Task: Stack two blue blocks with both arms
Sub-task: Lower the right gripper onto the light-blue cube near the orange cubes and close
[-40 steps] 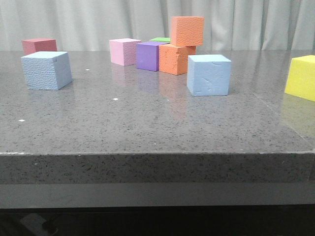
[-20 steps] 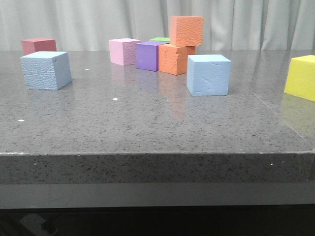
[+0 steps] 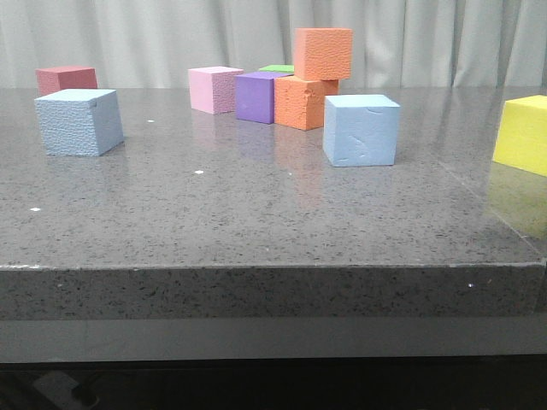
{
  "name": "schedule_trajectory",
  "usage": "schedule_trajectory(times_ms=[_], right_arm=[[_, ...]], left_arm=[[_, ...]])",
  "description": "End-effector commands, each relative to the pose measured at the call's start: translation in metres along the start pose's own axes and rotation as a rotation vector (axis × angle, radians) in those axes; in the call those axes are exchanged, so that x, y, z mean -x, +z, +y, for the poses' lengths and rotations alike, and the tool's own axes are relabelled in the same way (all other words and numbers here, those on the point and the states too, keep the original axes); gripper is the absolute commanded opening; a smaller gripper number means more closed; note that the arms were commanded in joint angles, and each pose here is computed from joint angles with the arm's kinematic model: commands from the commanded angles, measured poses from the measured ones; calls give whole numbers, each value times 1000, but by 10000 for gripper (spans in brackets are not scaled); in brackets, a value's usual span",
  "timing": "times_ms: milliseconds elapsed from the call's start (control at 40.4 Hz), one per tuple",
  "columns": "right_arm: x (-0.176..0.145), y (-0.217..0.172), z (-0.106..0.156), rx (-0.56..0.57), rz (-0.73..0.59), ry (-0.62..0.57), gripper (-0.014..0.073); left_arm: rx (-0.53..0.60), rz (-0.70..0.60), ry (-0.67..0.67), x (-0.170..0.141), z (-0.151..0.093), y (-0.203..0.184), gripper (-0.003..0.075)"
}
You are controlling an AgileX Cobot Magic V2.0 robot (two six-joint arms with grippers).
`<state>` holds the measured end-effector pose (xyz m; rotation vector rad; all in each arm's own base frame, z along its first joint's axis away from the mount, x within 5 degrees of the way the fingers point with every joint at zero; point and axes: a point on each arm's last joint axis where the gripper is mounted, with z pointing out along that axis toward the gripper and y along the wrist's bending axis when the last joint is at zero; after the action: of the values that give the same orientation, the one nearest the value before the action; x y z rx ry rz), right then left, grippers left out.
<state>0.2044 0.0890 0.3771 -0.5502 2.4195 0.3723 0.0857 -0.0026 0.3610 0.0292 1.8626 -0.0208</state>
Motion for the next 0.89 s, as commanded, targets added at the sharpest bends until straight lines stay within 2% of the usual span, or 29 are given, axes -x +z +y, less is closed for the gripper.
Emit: schedule_trajectory(times_ms=[0, 173, 346, 594, 767, 866], right_arm=[[23, -1, 9, -73, -56, -13, 594], [53, 23, 28, -159, -53, 16, 594], [82, 51, 27, -228, -78, 113, 594], [114, 94, 10, -269, -108, 236, 594], [120, 116, -9, -259, -100, 333, 594], [121, 126, -12, -250, -101, 343, 594]], left_arm=[[-11, -106, 3, 17, -1, -3, 489], [-11, -106, 3, 17, -1, -3, 489], [-11, -106, 3, 17, -1, -3, 489], [-11, -106, 3, 17, -1, -3, 489], [-11, -106, 3, 17, -1, -3, 489], [-11, -106, 3, 17, -1, -3, 489]])
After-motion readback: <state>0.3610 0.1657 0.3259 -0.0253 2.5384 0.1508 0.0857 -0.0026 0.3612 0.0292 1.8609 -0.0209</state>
